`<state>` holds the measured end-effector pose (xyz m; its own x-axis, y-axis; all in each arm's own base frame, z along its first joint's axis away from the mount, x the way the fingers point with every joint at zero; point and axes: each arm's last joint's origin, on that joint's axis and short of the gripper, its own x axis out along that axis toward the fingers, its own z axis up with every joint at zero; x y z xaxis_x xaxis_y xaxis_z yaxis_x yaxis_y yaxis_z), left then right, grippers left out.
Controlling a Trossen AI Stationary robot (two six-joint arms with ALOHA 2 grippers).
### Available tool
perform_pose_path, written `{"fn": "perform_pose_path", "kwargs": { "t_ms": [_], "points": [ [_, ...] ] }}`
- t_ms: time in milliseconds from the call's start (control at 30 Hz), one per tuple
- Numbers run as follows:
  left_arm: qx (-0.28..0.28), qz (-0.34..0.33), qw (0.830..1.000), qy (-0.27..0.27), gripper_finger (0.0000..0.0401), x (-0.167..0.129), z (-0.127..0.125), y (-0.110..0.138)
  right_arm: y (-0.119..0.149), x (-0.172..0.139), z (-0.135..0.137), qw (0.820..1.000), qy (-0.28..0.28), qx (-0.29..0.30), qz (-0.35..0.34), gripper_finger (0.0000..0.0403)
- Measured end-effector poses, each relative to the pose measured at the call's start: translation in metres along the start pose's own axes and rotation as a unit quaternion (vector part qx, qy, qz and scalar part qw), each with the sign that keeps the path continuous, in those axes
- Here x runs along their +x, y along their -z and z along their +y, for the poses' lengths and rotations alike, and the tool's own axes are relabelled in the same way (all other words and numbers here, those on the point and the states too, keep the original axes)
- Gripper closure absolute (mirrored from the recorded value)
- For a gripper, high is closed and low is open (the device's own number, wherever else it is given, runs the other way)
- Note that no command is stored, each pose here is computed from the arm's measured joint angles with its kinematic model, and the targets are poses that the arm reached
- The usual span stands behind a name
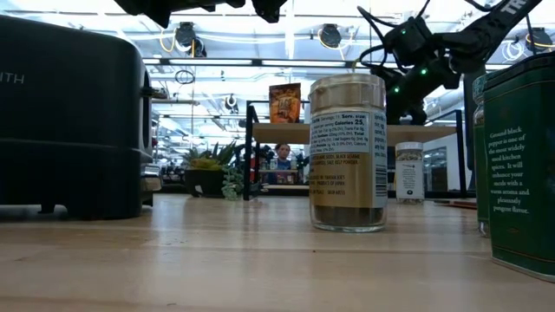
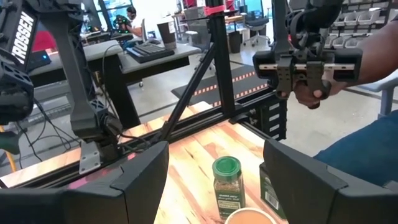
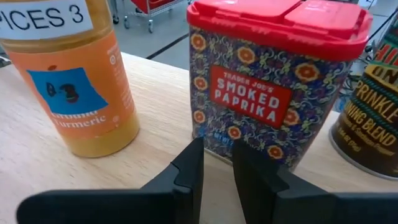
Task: Shelf spices
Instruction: Put the red seasoning can on the shelf, then put the brown seasoning bottle on the shelf
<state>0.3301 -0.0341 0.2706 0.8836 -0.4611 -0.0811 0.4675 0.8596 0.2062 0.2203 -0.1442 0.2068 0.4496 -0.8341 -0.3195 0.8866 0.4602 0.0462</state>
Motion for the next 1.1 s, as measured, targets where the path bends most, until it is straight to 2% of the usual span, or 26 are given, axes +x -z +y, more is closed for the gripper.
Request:
{"fn": "perform_pose_path", "kwargs": {
  "t_ms": [767, 900, 1100],
  "points": [
    [-0.001, 0.002, 1.000, 0.002, 0.0129, 0.000, 0.000, 0.000, 0.000, 0.001, -0.002, 1.000, 0.005, 0.002, 0.000, 0.0332],
    [-0.006, 0.010, 1.000, 0.004, 0.0129, 0.000, -0.001, 0.002, 0.001, -0.005, 0.003, 1.000, -0.008, -0.001, 0.010, 0.0332],
    [-0.007, 0.012, 1.000, 0.004, 0.0129, 0.000, -0.001, 0.002, -0.010, -0.025, 0.008, 0.999, -0.035, 0.004, -0.011, 0.0332]
  ]
}}
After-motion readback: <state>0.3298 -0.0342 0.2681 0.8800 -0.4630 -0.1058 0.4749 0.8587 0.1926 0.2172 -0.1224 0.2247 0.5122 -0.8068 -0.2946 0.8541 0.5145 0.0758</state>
